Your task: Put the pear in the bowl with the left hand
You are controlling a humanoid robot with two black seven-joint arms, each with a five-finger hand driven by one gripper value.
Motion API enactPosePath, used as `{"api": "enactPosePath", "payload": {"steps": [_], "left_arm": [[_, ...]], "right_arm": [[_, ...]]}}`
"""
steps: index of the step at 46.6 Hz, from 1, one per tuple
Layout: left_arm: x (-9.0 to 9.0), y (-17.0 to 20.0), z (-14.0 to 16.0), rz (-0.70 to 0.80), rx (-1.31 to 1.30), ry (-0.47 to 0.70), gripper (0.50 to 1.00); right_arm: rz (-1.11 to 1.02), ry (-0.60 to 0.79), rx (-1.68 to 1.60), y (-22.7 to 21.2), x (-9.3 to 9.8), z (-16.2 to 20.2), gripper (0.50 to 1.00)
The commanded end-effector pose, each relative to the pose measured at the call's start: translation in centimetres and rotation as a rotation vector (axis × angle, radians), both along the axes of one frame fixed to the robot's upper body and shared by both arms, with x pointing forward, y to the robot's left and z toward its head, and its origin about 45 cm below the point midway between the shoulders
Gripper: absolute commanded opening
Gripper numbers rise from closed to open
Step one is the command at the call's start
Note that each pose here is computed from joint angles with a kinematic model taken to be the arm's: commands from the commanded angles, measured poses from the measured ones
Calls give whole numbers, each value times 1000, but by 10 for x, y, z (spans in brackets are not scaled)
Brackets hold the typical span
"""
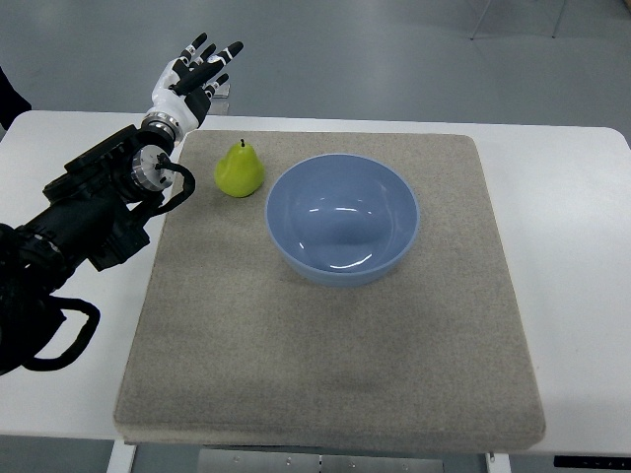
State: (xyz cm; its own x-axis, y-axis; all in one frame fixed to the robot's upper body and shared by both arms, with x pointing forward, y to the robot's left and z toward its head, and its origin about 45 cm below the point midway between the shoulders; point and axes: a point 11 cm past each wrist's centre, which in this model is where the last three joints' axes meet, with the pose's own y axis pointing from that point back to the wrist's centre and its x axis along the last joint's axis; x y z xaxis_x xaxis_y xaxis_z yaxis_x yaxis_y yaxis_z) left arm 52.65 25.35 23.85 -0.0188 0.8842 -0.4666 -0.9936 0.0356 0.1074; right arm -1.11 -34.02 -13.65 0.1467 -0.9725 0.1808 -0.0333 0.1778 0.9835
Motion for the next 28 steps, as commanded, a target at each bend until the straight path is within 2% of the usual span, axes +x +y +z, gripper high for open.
{"api": "enactPosePath", "payload": {"steps": [1,28], "left_arm": [[0,0,0,-2,8,-2,992],[0,1,1,1,12,-14,992]], "right_arm": [[0,0,2,1,0,0,924],[0,0,1,0,0,0,924]]}}
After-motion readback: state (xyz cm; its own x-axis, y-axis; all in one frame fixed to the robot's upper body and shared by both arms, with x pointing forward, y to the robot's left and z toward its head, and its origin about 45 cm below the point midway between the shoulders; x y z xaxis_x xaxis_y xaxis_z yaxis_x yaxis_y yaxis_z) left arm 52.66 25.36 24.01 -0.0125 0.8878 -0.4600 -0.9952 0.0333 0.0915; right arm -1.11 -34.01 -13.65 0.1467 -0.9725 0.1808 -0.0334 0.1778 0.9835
